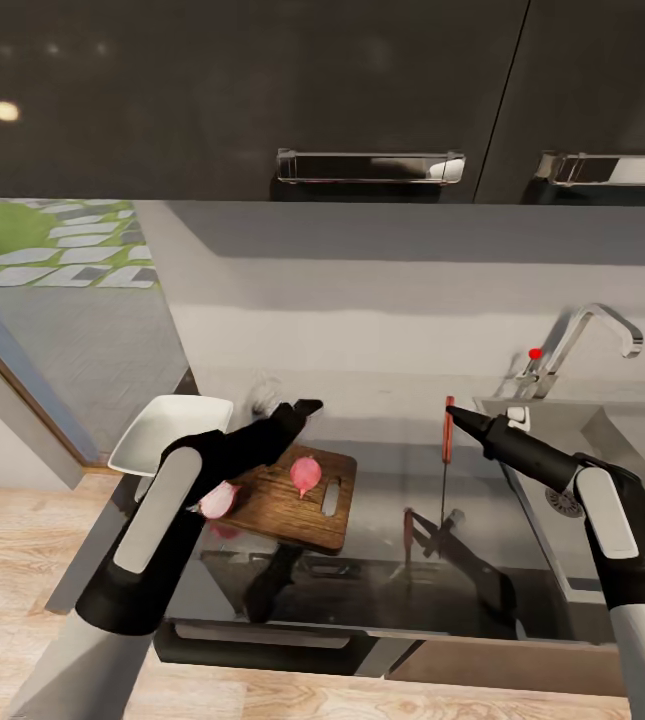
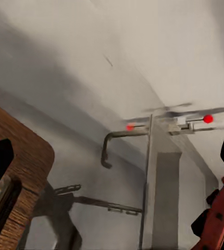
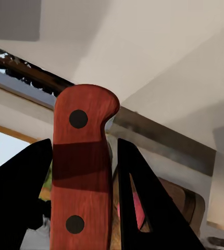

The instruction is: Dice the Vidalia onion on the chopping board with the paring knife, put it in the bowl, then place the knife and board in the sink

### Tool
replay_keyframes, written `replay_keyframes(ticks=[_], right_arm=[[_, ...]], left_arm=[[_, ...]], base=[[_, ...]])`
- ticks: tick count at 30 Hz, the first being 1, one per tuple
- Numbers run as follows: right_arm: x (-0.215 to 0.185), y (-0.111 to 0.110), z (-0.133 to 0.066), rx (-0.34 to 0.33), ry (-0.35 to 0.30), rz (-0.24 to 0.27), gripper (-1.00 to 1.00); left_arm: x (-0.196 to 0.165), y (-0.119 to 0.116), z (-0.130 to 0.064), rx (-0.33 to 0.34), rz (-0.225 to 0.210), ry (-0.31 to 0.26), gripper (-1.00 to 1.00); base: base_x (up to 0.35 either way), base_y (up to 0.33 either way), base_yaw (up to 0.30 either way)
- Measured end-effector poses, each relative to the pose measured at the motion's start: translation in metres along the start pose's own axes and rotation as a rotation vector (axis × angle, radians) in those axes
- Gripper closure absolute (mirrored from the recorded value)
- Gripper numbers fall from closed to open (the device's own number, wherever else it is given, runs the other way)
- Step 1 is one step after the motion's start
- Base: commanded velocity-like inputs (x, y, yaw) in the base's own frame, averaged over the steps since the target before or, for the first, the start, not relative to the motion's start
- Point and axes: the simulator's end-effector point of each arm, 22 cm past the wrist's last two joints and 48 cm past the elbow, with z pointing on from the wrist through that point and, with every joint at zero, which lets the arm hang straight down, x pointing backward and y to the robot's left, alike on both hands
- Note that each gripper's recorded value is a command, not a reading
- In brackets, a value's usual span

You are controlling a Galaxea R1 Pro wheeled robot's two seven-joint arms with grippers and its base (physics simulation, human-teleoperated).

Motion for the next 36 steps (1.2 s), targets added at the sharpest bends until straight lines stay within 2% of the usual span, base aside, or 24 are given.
replay_keyframes(ticks=[1, 2, 4, 6, 9, 11, 13, 15, 19, 28, 31, 34, 36], right_arm=[[0.003, 0.000, 0.002, -0.002, 0.004, 0.003, 1.00], [0.005, 0.001, 0.004, -0.003, 0.008, 0.004, 1.00], [0.016, 0.002, 0.012, -0.007, 0.031, 0.005, 1.00], [0.025, 0.003, 0.018, -0.007, 0.054, 0.002, 1.00], [0.034, 0.005, 0.025, -0.010, 0.075, 0.001, 1.00], [0.037, 0.006, 0.028, -0.013, 0.081, 0.003, 1.00], [0.041, 0.008, 0.031, -0.018, 0.086, 0.006, 1.00], [0.042, 0.009, 0.032, -0.021, 0.087, 0.007, 1.00], [0.041, 0.017, 0.033, -0.034, 0.086, -0.012, 1.00], [0.047, 0.010, 0.039, 0.008, 0.102, -0.017, 1.00], [0.054, 0.012, 0.047, -0.001, 0.101, -0.006, 1.00], [0.054, 0.014, 0.055, -0.012, 0.069, -0.019, 1.00], [0.057, 0.009, 0.057, -0.002, 0.068, -0.014, 1.00]], left_arm=[[-0.006, -0.008, -0.002, 0.013, 0.031, 0.003, -1.00], [-0.012, -0.011, -0.004, 0.017, 0.044, 0.001, -1.00], [-0.042, -0.004, -0.014, 0.006, 0.061, -0.034, -1.00], [-0.076, 0.014, -0.028, -0.022, 0.066, -0.076, -1.00], [-0.124, 0.056, -0.056, -0.090, 0.065, -0.144, -1.00], [-0.135, 0.068, -0.065, -0.113, 0.064, -0.158, -1.00], [-0.144, 0.086, -0.073, -0.167, 0.072, -0.167, -1.00], [-0.146, 0.094, -0.077, -0.192, 0.067, -0.163, -1.00], [-0.134, 0.086, -0.077, -0.149, 0.042, -0.093, -1.00], [-0.127, 0.076, -0.073, -0.115, 0.042, -0.063, -1.00], [-0.116, 0.072, -0.071, -0.069, 0.037, -0.045, -1.00], [-0.102, 0.082, -0.073, -0.026, 0.012, -0.024, -1.00], [-0.090, 0.098, -0.076, -0.016, -0.023, -0.015, -1.00]], base=[[0.000, 0.000, 0.000], [0.000, 0.000, 0.000], [0.000, 0.000, 0.000], [0.000, 0.000, 0.000], [0.000, 0.000, 0.000], [0.000, 0.000, 0.000], [0.000, 0.000, 0.000], [0.000, 0.000, 0.000], [0.000, 0.000, 0.000], [-0.203, 0.000, 0.000], [-0.061, 0.000, 0.000], [-0.018, 0.000, 0.000], [-0.006, 0.000, 0.000]])
